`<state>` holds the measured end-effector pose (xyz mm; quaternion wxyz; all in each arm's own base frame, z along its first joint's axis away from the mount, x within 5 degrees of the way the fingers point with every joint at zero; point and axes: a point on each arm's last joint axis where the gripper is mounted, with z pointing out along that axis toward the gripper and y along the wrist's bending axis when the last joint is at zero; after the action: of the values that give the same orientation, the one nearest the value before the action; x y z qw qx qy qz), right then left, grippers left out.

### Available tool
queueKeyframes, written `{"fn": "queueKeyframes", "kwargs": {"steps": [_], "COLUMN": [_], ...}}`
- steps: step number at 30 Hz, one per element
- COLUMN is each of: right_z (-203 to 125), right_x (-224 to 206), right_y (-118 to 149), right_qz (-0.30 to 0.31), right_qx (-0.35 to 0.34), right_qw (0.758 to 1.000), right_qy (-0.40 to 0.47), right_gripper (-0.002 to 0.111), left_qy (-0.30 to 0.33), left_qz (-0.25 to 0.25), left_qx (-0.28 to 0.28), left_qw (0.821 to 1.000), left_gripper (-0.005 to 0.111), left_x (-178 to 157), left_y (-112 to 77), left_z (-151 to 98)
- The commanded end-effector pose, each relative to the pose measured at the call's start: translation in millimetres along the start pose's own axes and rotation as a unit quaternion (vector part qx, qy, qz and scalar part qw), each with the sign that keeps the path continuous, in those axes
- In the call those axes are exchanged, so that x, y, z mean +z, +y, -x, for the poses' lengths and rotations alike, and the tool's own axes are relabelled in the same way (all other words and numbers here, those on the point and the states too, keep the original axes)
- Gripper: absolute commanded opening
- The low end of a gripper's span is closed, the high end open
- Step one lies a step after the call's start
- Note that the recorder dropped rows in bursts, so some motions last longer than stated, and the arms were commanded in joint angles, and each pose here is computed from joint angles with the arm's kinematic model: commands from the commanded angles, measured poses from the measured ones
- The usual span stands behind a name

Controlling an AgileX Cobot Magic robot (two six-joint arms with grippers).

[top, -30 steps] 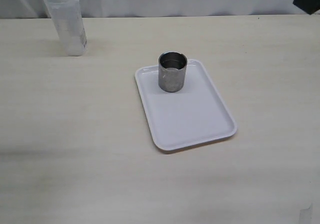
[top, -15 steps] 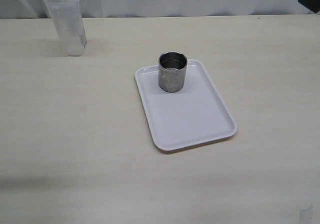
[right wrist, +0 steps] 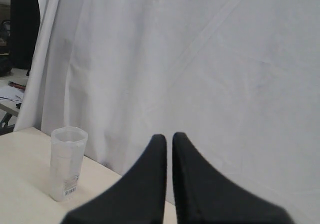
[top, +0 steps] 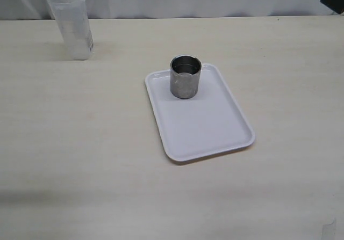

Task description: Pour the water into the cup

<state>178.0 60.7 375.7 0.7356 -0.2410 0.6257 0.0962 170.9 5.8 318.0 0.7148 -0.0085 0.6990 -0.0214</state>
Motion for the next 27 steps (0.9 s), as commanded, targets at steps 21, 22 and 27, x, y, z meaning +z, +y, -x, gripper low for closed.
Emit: {"fn": "queueKeyframes", "kwargs": {"steps": [21, 22, 27], "right_z": [0, 0, 0], "right_x": [-1, -1, -1], "right_y": [0, 0, 0], "right_qz": [0.000, 0.000, 0.000], "right_qx": [0.004, 0.004, 0.004], "right_qw": [1.000, 1.000, 1.000], "right_qy": [-0.001, -0.001, -0.001], "right_gripper": [0.004, 0.004, 0.004], "left_qy": [0.002, 0.004, 0.028], "left_qz": [0.007, 0.010, 0.026], "left_qx": [0.027, 0.037, 0.068], "left_qw": [1.000, 0.999, 0.997], "left_gripper": [0.000, 0.000, 0.000], "left_x": [-6, -8, -14], "left_y": [0.6, 0.9, 3.4], "left_z": [1, 2, 0]}}
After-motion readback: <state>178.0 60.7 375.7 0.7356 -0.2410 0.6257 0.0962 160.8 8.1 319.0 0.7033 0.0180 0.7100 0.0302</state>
